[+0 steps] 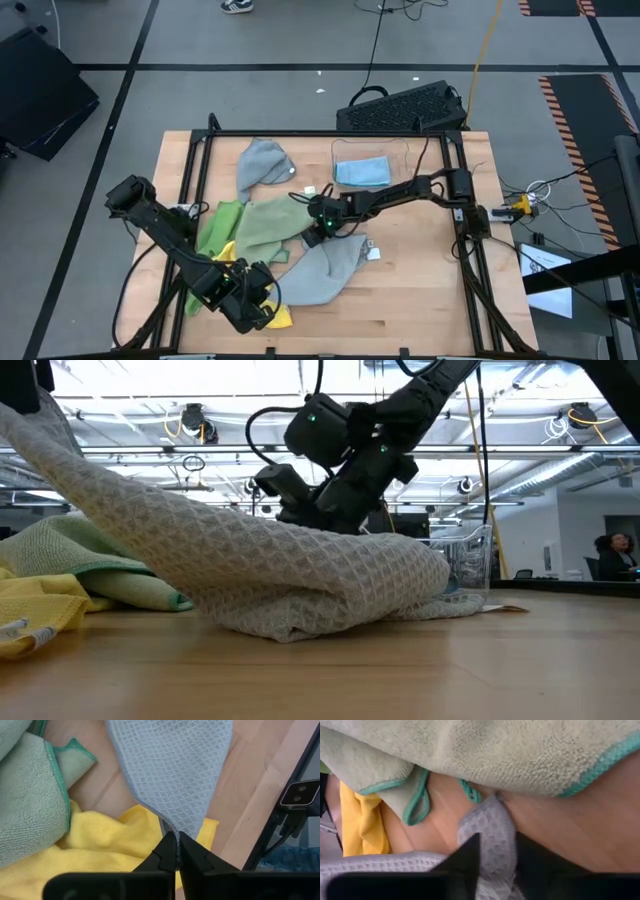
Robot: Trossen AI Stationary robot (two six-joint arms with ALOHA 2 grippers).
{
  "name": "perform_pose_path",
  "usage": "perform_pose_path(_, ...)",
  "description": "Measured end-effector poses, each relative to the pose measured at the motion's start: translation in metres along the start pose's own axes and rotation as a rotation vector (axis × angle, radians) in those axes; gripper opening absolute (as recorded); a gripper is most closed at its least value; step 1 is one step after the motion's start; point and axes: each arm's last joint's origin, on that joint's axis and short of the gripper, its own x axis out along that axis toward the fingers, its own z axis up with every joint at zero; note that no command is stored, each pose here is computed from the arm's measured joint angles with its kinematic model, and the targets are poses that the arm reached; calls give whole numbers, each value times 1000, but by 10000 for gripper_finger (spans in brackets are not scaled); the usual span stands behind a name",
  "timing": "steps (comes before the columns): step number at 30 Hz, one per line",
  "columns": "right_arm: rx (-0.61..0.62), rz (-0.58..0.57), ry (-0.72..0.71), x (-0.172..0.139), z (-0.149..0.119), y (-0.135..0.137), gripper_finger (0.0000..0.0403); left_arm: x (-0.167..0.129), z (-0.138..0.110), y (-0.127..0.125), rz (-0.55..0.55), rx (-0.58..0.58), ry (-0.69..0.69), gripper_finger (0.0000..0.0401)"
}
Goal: Fold microfiber towels
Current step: Fold the light gray towel
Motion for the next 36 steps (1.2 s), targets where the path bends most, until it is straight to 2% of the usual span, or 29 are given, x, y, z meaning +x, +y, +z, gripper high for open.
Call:
perform_pose_path(2,5,6,19,0,0,-2,35,0,0,0,1,5,0,16)
perform_pose_path(4,-6,22,51,-2,0,-2,12,0,0,0,3,6,1,14)
perform_pose_path(7,-25,37,78,-14,0,3,13,0,0,2,15,3,4,5)
perform_pose_path(11,-111,15,59,-47,-1,16,3,0,-1,2,23,-6,6,11)
perform_pose_path(18,-180,-147,-134,-124,-22,45,5,0,2,3,34,-6,-25,7)
perform_pose_path(23,-163,-182,-206,-176,-48,58,4,2,9,5,47,-11,-46,5)
perform_pose_path(29,-157,-173,-77,-216,-89,63,23,5,20,9,75,-17,-105,11)
perform_pose_path(32,-182,-131,95,-225,-109,64,47,6,26,12,90,7,-119,7)
perform_pose_path(36,-196,-177,339,-230,-136,59,103,9,37,16,111,31,-128,7)
